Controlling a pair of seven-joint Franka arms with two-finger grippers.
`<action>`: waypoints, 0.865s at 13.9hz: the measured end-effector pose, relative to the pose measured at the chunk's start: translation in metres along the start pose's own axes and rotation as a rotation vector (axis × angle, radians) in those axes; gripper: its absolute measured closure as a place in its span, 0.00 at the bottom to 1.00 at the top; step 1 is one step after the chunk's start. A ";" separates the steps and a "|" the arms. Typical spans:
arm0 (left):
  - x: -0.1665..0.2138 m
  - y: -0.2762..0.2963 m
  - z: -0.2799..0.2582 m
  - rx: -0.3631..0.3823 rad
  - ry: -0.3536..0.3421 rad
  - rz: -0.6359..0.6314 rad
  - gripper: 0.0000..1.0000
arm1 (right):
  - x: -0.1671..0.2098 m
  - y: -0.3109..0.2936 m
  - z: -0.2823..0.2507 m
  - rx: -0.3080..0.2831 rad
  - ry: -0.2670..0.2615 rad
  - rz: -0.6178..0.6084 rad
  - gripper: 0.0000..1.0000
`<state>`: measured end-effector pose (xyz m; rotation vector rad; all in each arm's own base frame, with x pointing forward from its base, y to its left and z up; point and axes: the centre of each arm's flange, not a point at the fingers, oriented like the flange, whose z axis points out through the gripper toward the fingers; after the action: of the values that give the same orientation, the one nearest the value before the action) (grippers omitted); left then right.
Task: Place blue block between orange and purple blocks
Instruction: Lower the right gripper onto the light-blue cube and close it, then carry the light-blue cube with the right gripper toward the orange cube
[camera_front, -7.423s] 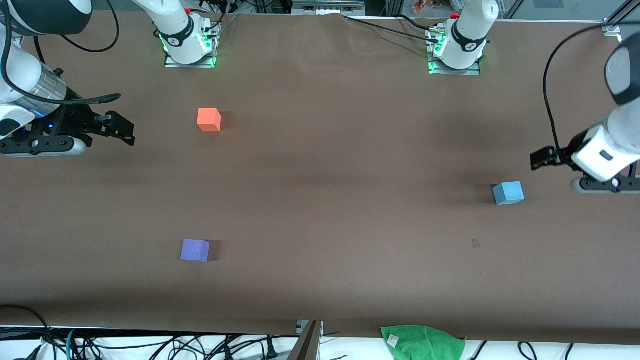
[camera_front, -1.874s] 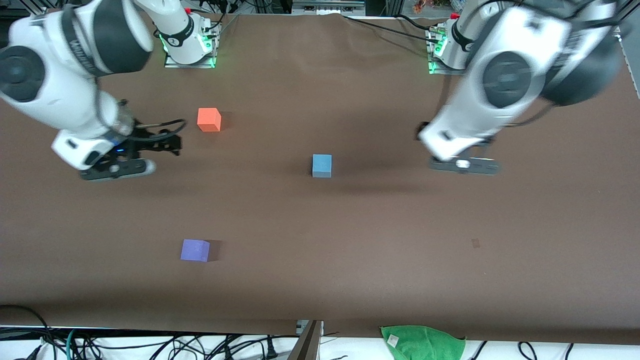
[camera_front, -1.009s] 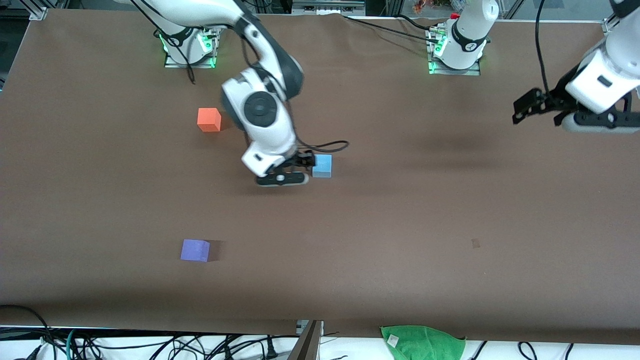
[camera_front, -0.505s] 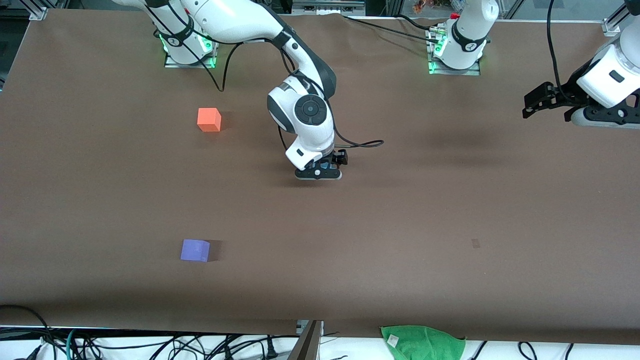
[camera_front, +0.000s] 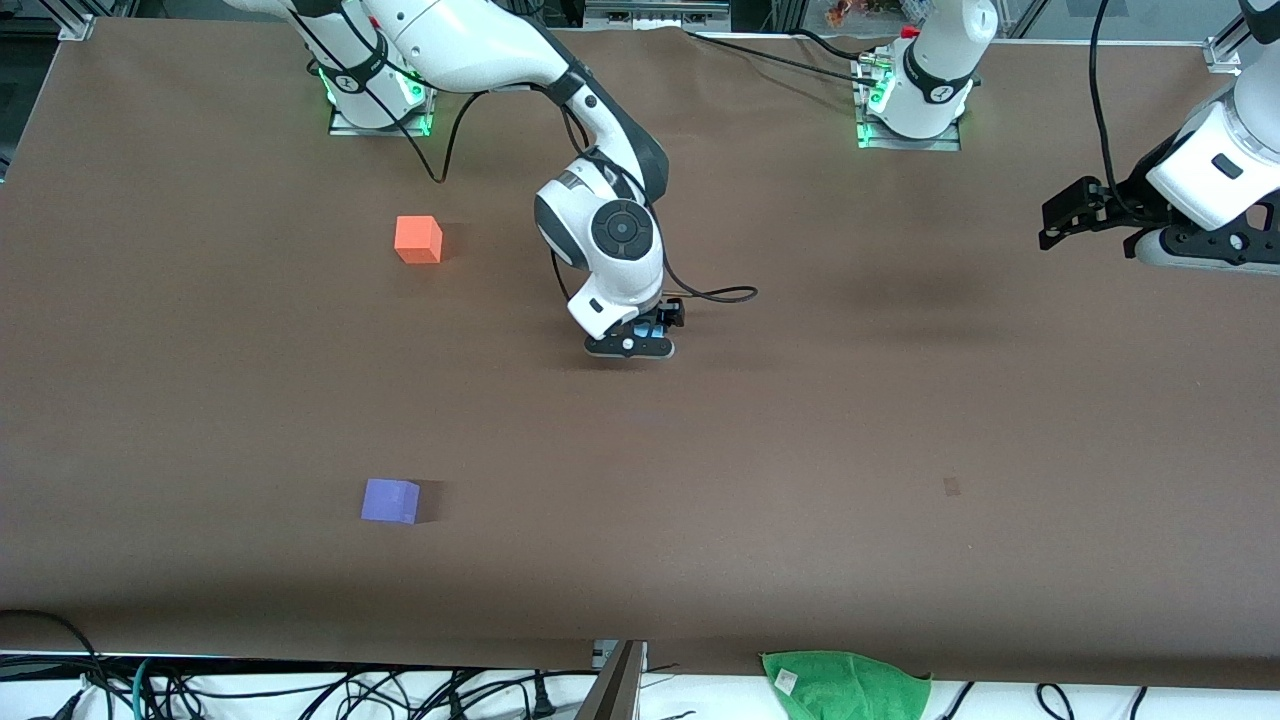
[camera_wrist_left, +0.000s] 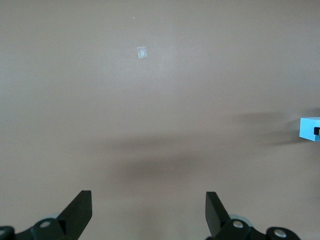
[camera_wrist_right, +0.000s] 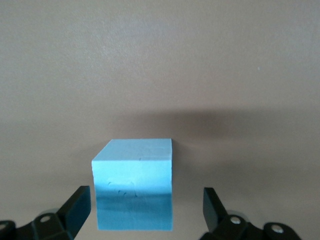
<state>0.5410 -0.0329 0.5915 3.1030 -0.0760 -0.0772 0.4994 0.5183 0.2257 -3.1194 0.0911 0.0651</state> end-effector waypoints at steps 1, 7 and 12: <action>0.000 0.000 0.000 0.000 0.000 0.000 0.00 | -0.001 -0.002 0.000 0.003 0.003 0.007 0.00; 0.000 0.001 -0.001 0.000 0.002 0.003 0.00 | -0.001 -0.003 0.012 0.011 0.011 0.018 0.01; 0.000 0.001 -0.001 0.000 0.002 0.003 0.00 | 0.000 -0.003 0.022 0.017 0.018 0.019 0.33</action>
<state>0.5412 -0.0342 0.5925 3.1030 -0.0798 -0.0741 0.4983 0.5217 0.2034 -3.1025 0.1209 0.0367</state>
